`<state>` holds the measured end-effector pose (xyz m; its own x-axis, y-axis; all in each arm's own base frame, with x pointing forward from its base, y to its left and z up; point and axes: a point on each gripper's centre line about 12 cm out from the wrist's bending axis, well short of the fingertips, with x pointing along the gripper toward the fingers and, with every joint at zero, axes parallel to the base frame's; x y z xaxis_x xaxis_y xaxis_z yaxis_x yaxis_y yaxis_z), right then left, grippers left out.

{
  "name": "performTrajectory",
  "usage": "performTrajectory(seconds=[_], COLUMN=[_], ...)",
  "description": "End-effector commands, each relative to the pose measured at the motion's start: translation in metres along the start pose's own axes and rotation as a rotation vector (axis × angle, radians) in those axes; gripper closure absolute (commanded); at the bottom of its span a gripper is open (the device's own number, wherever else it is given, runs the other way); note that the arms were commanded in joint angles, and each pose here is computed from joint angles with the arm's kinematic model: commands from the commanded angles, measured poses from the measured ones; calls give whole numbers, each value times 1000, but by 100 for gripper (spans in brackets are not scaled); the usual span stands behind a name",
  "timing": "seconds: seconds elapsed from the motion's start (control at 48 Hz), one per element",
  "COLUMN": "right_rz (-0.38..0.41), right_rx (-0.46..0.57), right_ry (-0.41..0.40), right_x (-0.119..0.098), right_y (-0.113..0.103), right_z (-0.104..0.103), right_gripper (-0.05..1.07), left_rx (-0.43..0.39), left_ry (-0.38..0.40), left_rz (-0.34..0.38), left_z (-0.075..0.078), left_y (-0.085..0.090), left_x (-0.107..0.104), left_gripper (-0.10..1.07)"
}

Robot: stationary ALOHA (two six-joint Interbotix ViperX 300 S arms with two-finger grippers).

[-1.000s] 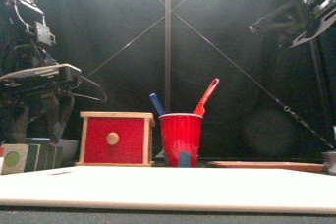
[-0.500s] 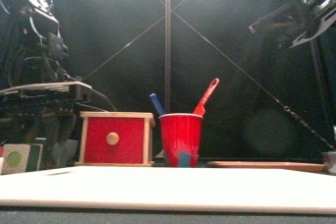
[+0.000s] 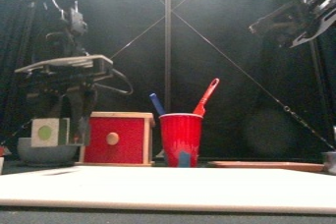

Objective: Place sushi roll on cutting board

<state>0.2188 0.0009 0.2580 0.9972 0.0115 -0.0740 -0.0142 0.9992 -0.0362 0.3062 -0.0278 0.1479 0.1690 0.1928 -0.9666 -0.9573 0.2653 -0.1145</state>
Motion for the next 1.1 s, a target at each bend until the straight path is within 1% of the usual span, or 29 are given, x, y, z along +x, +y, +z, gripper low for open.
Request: performTrajectory(seconds=[0.0, 0.062, 0.125, 0.229, 0.312, 0.562, 0.75, 0.792, 0.875, 0.958, 1.083], right_rz=[4, 4, 3, 2, 4, 4, 4, 4, 4, 4, 5], right_rx=[3, 0, 0, 1, 2, 2, 2, 2, 2, 1, 0], right_ry=[-19, -20, -22, -23, -25, -26, -20, -19, -19, -19, -19], right_x=[1, 1, 1, 1, 1, 1, 1, 1, 1, 1, 1], right_y=[1, 1, 1, 0, 1, 1, 1, 1, 1, 1, 1], right_z=[5, 5, 6, 6, 7, 8, 6, 6, 6, 6, 6], right_gripper=[102, 101, 102, 102, 101, 102, 102, 101, 102, 102, 102], left_rx=[10, 21, 21, 15, -2, -15, -10, -18, -20, -28, -59], left_ry=[-15, -16, -15, -14, -14, -24, -49, -49, -48, -49, -49], left_rz=[-25, -18, -14, -20, -33, -69, -99, -98, -96, -107, -108], left_z=[-1, -5, -8, -16, -19, -21, -19, -17, -17, -15, -8], left_y=[-16, -25, -33, -50, -68, -114, -141, -145, -151, -159, -168], left_x=[-21, -27, -29, -26, -24, -17, -12, -11, -5, -3, 4], left_gripper=[39, 39, 39, 39, 39, 39, 39, 39, 39, 39, 39])
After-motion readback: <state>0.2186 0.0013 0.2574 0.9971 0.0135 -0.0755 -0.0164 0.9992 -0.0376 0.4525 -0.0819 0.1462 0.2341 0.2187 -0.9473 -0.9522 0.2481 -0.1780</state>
